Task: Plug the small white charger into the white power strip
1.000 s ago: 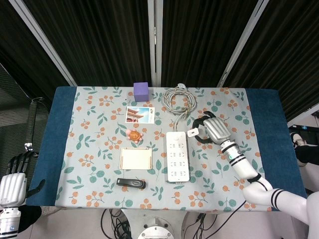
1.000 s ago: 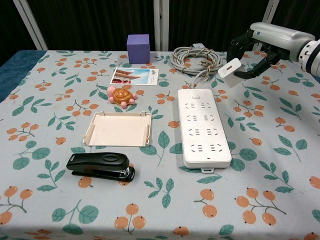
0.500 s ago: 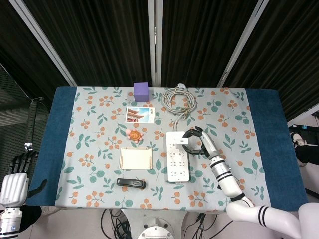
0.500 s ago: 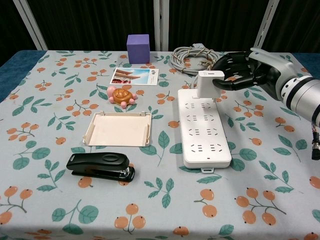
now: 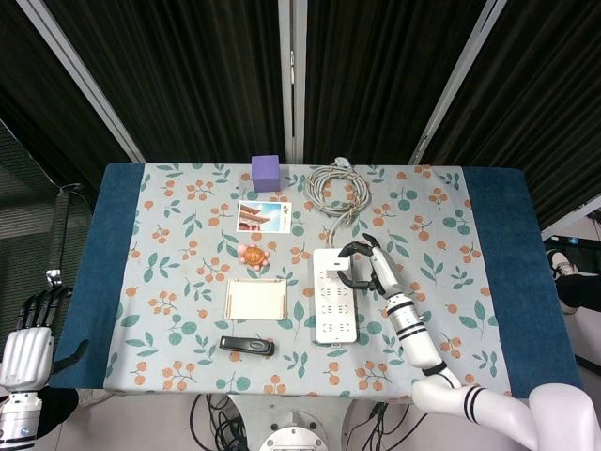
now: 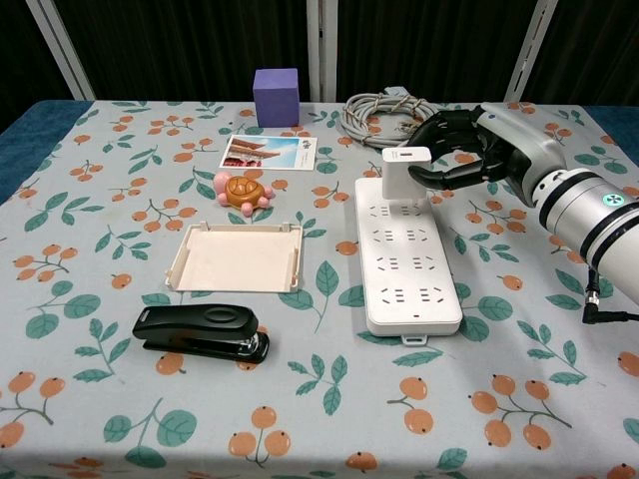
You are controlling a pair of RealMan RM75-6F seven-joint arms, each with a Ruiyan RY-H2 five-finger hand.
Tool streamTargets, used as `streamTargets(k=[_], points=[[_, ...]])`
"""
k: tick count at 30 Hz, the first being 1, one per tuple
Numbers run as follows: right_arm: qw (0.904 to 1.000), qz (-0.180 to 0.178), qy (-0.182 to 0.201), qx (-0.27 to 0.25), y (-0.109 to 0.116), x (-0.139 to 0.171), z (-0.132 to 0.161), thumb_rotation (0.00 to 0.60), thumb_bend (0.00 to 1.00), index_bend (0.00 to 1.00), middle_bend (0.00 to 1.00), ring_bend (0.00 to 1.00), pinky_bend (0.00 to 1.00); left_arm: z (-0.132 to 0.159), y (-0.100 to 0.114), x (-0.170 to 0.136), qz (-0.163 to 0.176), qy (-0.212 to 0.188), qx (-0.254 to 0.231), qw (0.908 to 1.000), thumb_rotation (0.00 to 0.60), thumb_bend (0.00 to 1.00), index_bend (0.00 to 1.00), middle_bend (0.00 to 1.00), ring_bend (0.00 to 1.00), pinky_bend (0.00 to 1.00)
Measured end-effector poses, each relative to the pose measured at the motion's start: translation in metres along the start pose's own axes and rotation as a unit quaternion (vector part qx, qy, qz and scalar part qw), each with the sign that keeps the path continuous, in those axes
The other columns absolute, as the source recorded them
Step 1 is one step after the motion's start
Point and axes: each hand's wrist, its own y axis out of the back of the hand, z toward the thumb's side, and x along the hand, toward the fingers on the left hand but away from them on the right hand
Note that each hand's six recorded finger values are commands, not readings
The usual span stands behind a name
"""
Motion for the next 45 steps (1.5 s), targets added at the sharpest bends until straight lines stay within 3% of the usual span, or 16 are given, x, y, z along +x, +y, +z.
streamTargets(k=[12, 45], points=[[0.9999, -0.001, 0.011, -0.011, -0.017, -0.006, -0.007, 0.6, 0.33, 0.79, 0.56, 0.34, 0.01, -0.001, -0.001, 0.001, 0.0, 0.001, -0.001, 1.0, 0.6, 0.22, 0.0, 0.05, 0.0, 0.0], [0.9998, -0.002, 0.018, -0.001, -0.016, -0.003, -0.018, 0.6, 0.33, 0.79, 0.56, 0.34, 0.01, -0.003, -0.003, 0.001, -0.004, 0.002, -0.002, 1.0, 0.6, 0.22, 0.0, 0.05, 0.0, 0.0]])
